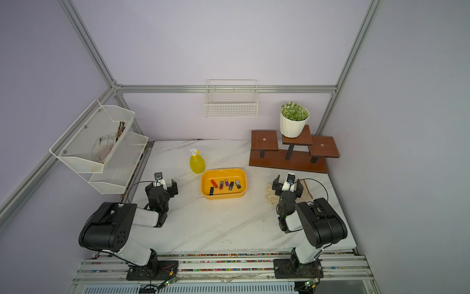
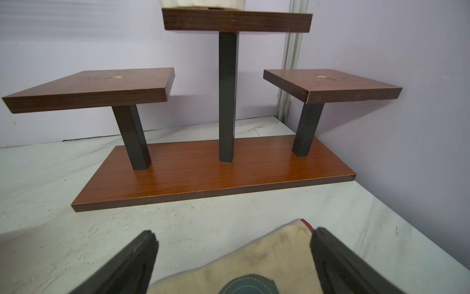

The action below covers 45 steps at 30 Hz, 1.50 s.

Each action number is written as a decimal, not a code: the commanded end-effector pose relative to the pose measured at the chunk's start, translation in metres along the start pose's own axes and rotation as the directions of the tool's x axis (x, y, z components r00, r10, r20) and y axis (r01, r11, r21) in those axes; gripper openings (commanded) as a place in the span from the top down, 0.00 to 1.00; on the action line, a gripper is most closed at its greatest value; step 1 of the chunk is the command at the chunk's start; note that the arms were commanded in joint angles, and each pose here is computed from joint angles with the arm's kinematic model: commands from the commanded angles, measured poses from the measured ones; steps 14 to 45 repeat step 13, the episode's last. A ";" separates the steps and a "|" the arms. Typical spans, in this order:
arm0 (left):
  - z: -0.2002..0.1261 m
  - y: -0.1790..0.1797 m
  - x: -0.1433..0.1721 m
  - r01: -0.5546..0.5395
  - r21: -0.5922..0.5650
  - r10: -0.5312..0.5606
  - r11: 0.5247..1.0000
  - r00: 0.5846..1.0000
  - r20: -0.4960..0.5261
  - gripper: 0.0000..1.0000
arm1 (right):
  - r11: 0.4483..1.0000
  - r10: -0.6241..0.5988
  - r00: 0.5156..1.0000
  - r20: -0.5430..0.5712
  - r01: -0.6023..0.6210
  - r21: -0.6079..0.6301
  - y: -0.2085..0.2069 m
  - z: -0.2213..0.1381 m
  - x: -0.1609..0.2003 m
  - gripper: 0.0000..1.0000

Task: Put the usb flash drive into the storage box
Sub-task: Reset both arms

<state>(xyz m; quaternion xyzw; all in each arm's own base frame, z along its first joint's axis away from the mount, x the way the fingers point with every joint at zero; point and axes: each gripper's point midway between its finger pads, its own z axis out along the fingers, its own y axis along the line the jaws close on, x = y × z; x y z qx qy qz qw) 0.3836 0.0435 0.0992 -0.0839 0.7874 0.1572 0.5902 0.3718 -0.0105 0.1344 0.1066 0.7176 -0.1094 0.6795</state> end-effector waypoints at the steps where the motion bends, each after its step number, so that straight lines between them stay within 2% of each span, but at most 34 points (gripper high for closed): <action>1: 0.001 0.001 -0.021 0.027 0.001 -0.027 1.000 0.998 0.062 0.00 | 1.000 0.016 1.000 0.011 -0.016 0.001 0.000 0.003 -0.006 0.00; 45: 0.001 0.001 -0.021 0.028 0.000 -0.028 1.000 0.998 0.062 0.00 | 1.000 0.022 1.000 0.002 -0.022 -0.006 -0.001 0.006 -0.006 0.00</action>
